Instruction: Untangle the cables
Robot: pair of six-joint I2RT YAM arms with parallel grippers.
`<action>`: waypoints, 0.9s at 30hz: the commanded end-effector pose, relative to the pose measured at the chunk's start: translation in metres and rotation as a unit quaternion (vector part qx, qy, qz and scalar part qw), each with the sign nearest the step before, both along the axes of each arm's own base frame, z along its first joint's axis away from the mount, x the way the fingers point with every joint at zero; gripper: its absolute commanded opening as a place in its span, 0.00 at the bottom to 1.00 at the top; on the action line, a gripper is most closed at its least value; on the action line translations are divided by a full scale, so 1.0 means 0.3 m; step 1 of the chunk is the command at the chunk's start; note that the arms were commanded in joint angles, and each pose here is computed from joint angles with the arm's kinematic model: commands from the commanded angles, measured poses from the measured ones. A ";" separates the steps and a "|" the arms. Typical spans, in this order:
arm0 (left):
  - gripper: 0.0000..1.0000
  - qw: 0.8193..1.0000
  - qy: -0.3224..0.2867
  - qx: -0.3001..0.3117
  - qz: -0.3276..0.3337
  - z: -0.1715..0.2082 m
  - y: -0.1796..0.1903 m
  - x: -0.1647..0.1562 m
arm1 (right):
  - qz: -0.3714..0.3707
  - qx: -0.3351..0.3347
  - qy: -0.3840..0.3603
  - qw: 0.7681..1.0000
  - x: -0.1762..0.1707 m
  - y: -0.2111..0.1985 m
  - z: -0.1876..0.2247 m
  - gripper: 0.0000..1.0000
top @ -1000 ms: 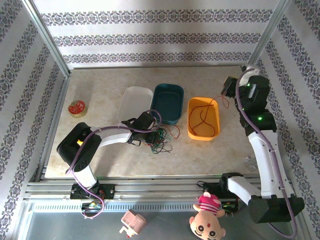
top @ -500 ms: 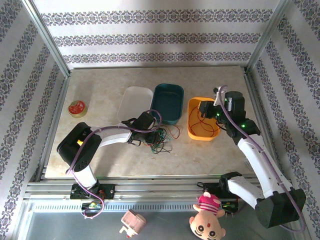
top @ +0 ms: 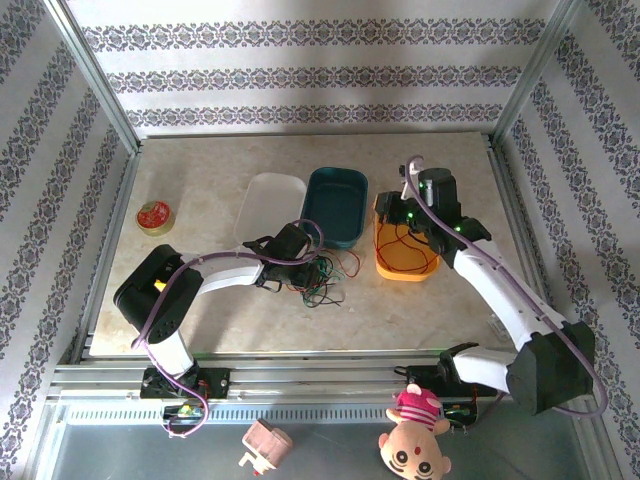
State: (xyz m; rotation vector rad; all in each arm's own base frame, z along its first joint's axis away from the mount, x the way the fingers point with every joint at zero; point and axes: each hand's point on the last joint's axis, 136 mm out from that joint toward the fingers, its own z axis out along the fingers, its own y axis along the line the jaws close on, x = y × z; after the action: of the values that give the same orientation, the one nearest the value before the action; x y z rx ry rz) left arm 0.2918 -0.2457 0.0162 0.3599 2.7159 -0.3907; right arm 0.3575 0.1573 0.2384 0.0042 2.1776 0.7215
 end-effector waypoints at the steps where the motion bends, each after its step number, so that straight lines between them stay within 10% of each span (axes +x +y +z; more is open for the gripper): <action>1: 0.57 0.980 0.105 0.168 0.031 -0.201 0.268 -0.174 | -0.101 -0.019 -0.046 0.994 0.112 -0.121 0.080 0.00; 13: 0.57 0.980 0.107 0.167 0.032 -0.204 0.265 -0.172 | -0.325 -0.111 0.020 0.939 0.151 -0.402 -0.155 0.00; 27: 0.57 0.982 0.098 0.161 0.029 -0.186 0.258 -0.164 | -0.245 -0.132 0.201 0.939 0.105 -0.274 -0.545 0.00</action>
State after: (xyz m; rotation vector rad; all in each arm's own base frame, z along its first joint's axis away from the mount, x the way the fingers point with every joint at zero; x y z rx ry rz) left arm 0.2921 -0.2454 0.0172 0.3592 2.7139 -0.3878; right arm 0.3949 0.0627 0.0815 0.5795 2.4413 0.0823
